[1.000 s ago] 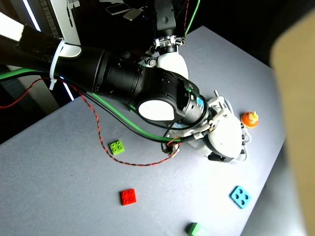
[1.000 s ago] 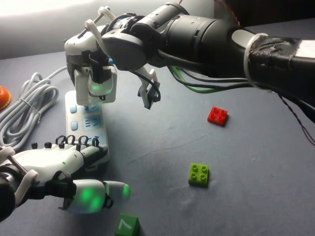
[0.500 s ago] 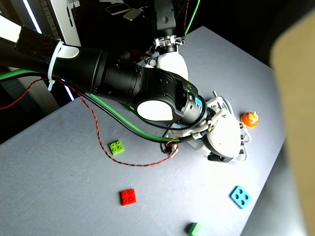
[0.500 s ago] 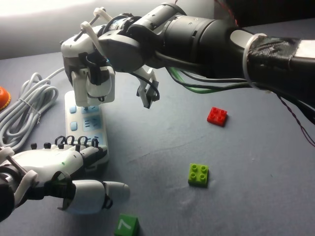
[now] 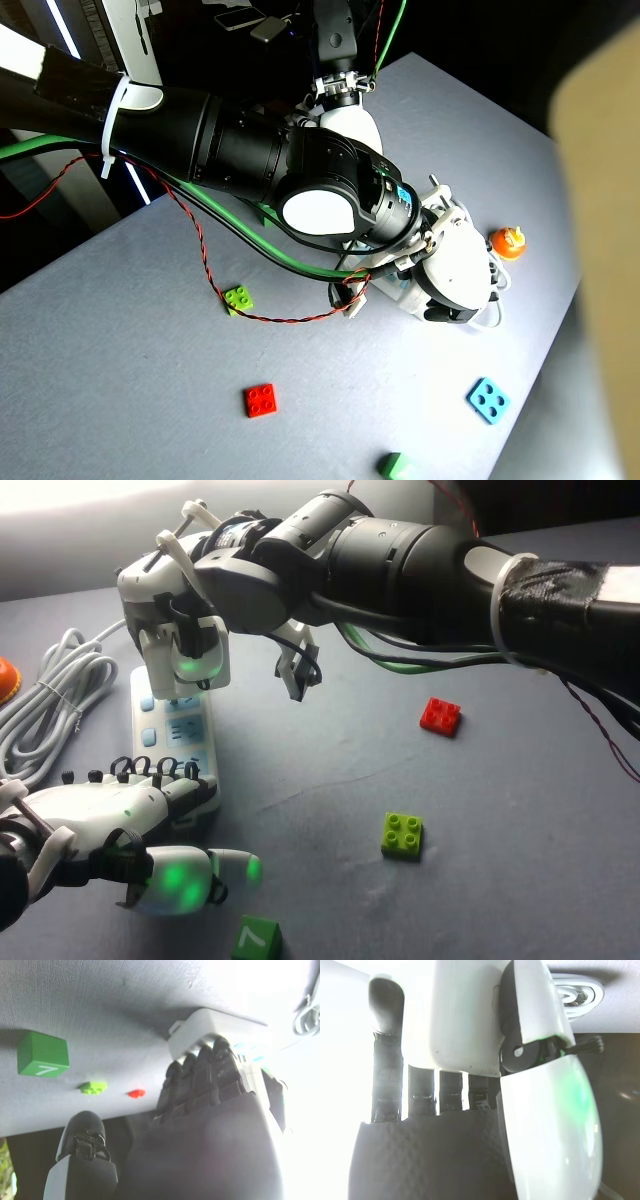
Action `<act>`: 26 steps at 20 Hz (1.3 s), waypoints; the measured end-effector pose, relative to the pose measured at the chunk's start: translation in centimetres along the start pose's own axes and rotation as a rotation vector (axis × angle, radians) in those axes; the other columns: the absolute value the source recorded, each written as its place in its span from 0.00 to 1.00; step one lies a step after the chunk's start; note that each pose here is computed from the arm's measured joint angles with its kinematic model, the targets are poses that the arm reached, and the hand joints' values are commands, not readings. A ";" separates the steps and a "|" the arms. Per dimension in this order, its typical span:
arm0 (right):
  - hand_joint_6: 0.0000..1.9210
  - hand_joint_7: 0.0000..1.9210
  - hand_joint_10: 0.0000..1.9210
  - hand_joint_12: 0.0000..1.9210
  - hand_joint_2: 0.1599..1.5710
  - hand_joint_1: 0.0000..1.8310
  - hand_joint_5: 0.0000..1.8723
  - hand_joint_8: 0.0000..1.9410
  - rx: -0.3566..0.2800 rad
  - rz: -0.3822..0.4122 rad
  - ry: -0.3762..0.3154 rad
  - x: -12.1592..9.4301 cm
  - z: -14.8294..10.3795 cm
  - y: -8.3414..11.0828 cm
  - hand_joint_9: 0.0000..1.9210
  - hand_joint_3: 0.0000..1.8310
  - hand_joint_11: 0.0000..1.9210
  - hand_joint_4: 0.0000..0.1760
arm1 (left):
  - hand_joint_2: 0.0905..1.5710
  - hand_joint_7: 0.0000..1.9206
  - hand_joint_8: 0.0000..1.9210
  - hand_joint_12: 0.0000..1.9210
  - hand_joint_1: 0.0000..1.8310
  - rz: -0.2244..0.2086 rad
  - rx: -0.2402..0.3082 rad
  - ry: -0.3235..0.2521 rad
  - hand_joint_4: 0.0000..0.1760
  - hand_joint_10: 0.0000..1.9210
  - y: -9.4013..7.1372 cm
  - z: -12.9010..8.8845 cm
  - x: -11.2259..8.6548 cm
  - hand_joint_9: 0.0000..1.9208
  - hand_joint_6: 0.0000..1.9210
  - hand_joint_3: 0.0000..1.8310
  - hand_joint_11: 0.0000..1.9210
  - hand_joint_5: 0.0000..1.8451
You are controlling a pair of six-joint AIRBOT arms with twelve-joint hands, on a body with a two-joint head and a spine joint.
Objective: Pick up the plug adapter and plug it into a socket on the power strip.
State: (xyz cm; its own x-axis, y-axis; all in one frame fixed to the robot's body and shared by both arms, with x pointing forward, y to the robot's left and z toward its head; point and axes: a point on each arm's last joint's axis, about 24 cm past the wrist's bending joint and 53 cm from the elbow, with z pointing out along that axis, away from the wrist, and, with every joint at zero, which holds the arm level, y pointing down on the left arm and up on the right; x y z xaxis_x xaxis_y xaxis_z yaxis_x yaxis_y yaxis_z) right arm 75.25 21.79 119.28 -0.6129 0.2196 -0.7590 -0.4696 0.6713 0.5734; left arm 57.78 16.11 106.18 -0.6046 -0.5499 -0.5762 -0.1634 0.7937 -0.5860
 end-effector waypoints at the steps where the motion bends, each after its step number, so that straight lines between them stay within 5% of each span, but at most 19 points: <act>1: 0.48 0.49 0.74 0.75 0.70 0.75 0.46 0.56 -0.002 -0.001 0.001 0.1 0.0 0.1 0.44 0.00 0.43 0.00 | 0.73 0.04 0.01 0.01 0.00 -0.001 0.000 0.000 0.00 0.01 0.0 0.0 0.0 0.03 0.00 0.00 0.01 0.02; 26: 0.55 0.49 0.73 0.76 0.71 0.75 0.41 0.55 -0.007 0.027 -0.013 1.5 1.5 0.3 0.45 0.00 0.44 0.00 | 0.73 0.02 0.00 0.00 0.00 0.002 -0.014 -0.006 0.00 0.00 0.5 -0.1 -0.1 0.02 0.00 0.00 0.00 0.01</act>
State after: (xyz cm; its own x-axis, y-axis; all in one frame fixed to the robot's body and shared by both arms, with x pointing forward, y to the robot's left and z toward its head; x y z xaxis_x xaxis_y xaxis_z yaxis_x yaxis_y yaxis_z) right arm 75.15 23.34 117.88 -0.6173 0.2463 -0.7472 -0.4577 0.6601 0.5957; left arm 57.68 16.58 106.00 -0.5999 -0.5500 -0.5810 -0.1730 0.7982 -0.5770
